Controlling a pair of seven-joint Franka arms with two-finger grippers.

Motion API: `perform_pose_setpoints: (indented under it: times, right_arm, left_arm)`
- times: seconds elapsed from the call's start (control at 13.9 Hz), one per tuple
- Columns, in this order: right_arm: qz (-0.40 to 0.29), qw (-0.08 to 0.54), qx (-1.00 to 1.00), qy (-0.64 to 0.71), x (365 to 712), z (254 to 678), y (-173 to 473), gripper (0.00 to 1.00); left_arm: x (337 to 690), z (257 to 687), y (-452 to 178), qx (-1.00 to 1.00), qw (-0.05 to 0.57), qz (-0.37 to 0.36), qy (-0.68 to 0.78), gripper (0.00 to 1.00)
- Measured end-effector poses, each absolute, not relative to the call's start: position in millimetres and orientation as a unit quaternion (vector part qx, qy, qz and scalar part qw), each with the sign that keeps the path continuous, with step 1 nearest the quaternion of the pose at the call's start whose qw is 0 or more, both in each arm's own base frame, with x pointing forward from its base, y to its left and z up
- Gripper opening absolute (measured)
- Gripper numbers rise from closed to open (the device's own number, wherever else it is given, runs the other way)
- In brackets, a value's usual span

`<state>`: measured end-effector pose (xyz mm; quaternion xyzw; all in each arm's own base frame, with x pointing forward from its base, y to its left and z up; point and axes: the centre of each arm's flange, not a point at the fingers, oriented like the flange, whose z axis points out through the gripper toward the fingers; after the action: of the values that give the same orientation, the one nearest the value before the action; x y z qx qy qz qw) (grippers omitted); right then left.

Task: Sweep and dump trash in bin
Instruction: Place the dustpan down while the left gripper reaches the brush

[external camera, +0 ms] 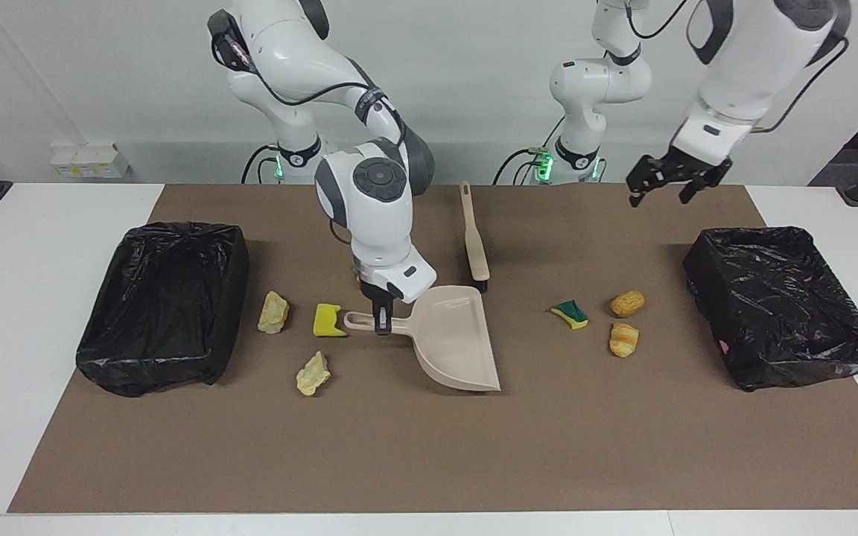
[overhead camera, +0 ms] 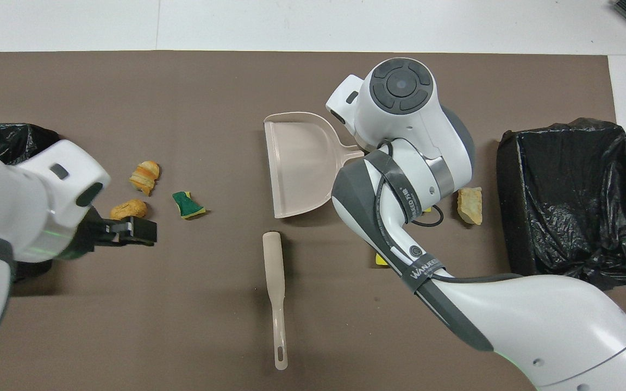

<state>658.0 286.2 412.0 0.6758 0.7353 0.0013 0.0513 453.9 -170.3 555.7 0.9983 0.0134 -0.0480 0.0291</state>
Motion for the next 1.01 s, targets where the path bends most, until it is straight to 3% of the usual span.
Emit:
perform_pose_setpoints:
  times: [0.5,0.72,1.01]
  right_arm:
    - [-0.002,0.060,0.647,0.761,671,403,274,0.33]
    - [-0.003,0.062,0.647,0.760,673,403,269,0.33]
    - [-0.004,0.061,0.645,0.761,673,401,270,0.33]
  left_arm:
    - [334,439,-324,0.999,0.031,-0.031,-0.007,1.00]
    - [324,384,-348,0.998,0.016,-0.052,-0.028,1.00]
    - [326,352,-360,0.998,0.012,-0.060,-0.036,1.00]
